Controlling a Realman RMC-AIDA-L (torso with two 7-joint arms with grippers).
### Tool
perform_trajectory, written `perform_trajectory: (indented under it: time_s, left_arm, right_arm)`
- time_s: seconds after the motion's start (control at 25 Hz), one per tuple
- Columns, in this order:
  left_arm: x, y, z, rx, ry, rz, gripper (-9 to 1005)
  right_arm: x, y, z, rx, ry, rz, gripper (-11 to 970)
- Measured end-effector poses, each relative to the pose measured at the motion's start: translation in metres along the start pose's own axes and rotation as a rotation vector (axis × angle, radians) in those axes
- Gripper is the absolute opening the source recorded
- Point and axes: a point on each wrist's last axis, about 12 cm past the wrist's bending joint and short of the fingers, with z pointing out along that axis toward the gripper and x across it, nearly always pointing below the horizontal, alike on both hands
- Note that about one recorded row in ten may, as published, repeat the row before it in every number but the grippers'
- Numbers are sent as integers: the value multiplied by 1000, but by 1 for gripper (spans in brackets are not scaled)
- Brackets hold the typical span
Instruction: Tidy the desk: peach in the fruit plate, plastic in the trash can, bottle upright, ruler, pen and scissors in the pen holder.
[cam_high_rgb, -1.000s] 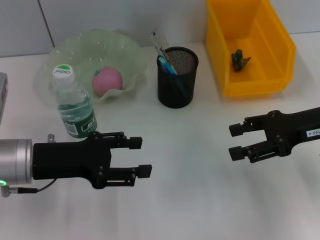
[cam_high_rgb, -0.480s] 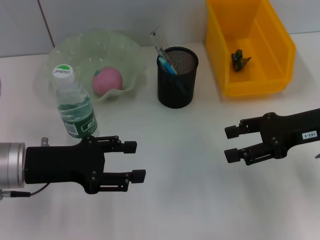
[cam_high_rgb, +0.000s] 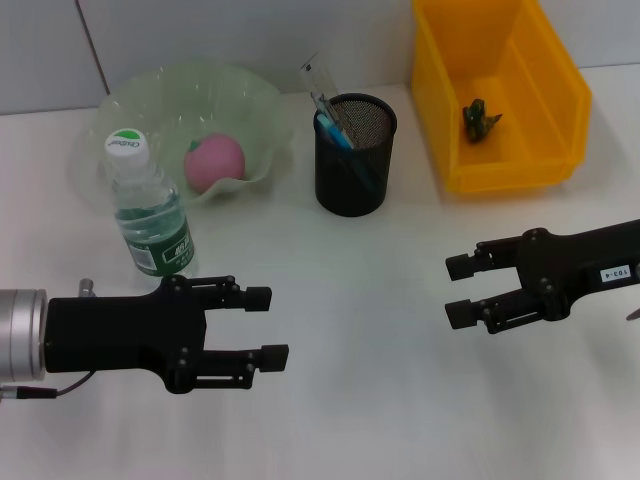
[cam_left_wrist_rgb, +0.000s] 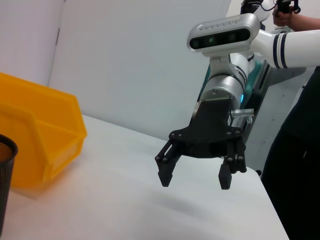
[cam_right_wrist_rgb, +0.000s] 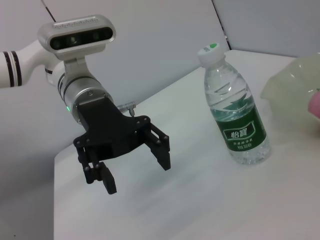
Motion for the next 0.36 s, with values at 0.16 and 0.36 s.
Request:
perform_trajectory:
  time_s: [0.16,0.36]
  left_arm:
    - [0,0,-1,-1,2,1,735]
    - [-1,0,-1,-3,6,8,735]
  right_arm:
    - [0,0,0,0,0,0,815]
    - [0,0,0,-1,1,0,815]
